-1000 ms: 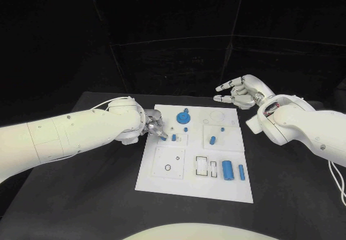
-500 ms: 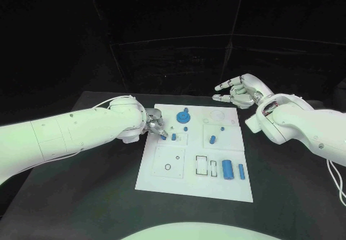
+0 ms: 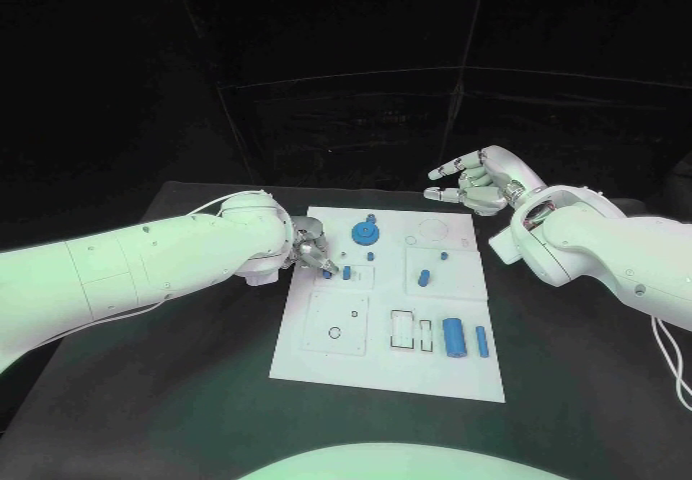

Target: Assemble the parts on the task board

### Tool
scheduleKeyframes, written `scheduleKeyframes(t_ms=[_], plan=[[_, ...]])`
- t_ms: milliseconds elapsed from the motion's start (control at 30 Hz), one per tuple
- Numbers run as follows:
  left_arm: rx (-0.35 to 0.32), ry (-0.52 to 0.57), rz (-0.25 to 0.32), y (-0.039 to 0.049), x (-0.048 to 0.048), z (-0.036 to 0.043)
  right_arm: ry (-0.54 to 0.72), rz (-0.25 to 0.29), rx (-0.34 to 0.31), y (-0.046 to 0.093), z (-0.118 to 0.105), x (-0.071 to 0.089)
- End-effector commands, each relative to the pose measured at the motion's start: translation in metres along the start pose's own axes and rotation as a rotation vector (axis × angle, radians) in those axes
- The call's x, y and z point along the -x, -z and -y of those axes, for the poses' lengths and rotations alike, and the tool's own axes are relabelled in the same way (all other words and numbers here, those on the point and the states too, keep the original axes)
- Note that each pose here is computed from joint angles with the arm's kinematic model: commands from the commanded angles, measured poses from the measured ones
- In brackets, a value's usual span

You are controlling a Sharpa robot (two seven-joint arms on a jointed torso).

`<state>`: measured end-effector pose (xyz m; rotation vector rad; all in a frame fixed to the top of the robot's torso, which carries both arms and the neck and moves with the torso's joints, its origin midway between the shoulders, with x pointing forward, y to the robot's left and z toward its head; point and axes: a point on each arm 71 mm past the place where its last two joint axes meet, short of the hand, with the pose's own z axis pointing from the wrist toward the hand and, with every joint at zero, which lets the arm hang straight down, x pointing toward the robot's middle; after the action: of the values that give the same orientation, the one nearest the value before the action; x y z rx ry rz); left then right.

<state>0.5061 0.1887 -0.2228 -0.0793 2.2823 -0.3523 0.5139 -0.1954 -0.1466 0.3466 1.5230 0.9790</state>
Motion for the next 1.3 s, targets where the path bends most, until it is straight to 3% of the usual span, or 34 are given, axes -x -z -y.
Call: scheduleKeyframes(t_ms=[33, 533, 933, 1133, 1300], plan=[[0.010, 0.001, -0.013, -0.0006, -0.0009, -0.0012, -0.002, -0.005, 0.009, -0.001, -0.002, 0.000], [0.017, 0.031, 0.030, -0.0017, 0.0031, -0.0032, -0.003, -0.004, 0.009, -0.001, -0.001, 0.000], [0.004, 0.143, 0.074, 0.0022, 0.0059, -0.0068, -0.003, -0.003, 0.008, -0.001, 0.000, 0.001], [-0.077, 0.237, 0.130, 0.0041, 0.0109, -0.0049, -0.002, 0.000, 0.003, -0.001, 0.000, 0.001], [-0.210, 0.275, 0.205, 0.0064, 0.0171, 0.0038, -0.002, 0.001, 0.002, -0.001, 0.001, 0.001]])
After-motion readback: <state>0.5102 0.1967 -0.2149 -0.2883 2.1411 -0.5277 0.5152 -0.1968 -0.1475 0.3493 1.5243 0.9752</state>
